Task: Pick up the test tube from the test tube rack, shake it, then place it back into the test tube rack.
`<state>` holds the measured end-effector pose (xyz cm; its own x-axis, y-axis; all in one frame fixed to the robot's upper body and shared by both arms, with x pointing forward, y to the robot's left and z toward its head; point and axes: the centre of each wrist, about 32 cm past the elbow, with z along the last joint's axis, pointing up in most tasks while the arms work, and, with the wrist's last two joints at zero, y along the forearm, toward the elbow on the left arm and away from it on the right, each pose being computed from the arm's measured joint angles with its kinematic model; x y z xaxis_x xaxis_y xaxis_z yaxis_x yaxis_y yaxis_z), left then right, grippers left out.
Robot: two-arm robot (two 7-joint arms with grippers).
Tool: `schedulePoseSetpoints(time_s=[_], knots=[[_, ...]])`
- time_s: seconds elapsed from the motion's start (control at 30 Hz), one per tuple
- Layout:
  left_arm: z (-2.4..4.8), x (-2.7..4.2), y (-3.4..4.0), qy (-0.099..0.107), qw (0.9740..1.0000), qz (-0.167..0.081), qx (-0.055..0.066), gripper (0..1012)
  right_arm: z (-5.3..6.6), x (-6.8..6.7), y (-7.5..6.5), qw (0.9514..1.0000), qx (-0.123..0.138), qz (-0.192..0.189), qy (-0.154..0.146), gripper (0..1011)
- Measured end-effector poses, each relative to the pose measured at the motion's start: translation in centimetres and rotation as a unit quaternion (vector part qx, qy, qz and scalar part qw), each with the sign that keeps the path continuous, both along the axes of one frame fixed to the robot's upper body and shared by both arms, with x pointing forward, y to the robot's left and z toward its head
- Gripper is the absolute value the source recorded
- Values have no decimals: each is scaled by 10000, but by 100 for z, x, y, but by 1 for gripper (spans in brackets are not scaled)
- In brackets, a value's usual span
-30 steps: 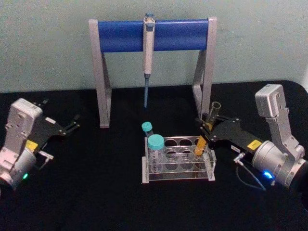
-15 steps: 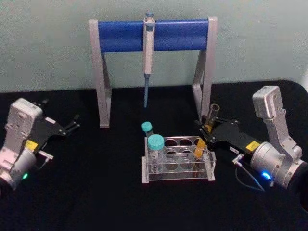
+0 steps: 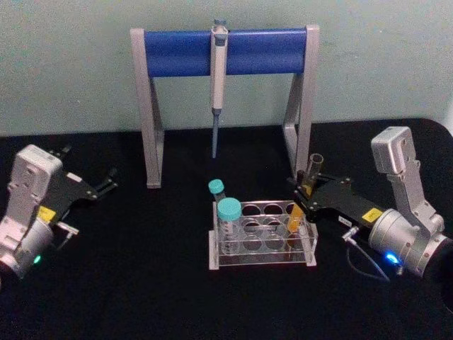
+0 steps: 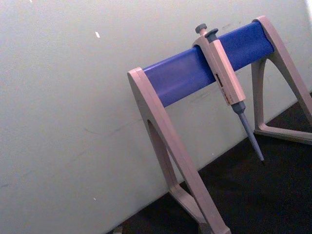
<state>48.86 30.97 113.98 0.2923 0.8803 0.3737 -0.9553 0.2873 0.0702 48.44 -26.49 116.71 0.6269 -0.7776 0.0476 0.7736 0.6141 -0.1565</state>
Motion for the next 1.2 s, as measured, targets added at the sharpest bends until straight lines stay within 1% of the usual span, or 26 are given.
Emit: schedulePoseSetpoints(time_s=[0.67, 0.7, 0.73, 0.8, 0.83, 0.87, 0.9, 0.93, 0.97, 1.07, 1.1, 1.13, 1.17, 1.2], knots=[[0, 0, 0, 0, 10000, 0, 0, 1001, 4, 7, -5, 10000, -8, -3, 9, 222], [0, 0, 0, 0, 10000, 0, 0, 1002, 4, 7, -5, 10000, -8, -4, 9, 250], [0, 0, 0, 1, 10000, -1, 0, 1001, 4, 6, -6, 10000, -8, -4, 9, 250], [0, 0, 0, 0, 10000, 0, 0, 1002, 4, 6, -6, 10000, -7, -4, 8, 324], [0, 0, 0, 0, 10000, 0, 0, 1001, 4, 6, -6, 10000, -7, -4, 9, 339], [0, 0, 0, 0, 10000, 0, 0, 1001, 4, 6, -6, 10000, -7, -4, 8, 385], [0, 0, 0, 0, 10000, 0, 0, 1001, 4, 5, -6, 10000, -7, -4, 8, 396], [0, 0, 0, 0, 10000, 0, 0, 1001, 4, 5, -5, 10000, -6, -3, 7, 444], [0, 0, 0, 0, 10000, 0, 0, 1001, 3, 5, -5, 10000, -7, -3, 7, 465], [0, 0, 0, 0, 10000, 0, 0, 1001, 3, 4, -5, 10000, -6, -3, 7, 585], [0, 0, 0, 0, 10000, 0, 0, 1001, 3, 4, -5, 10000, -6, -2, 6, 598], [0, 0, 0, 0, 10000, 0, 0, 1001, 4, 4, -5, 10000, -5, -2, 6, 645], [0, 0, 0, 0, 10000, 0, 0, 1002, 3, 3, -4, 10000, -5, -2, 6, 645], [0, 0, 0, 0, 10000, 0, 0, 1002, 3, 3, -4, 10000, -5, -1, 5, 705]])
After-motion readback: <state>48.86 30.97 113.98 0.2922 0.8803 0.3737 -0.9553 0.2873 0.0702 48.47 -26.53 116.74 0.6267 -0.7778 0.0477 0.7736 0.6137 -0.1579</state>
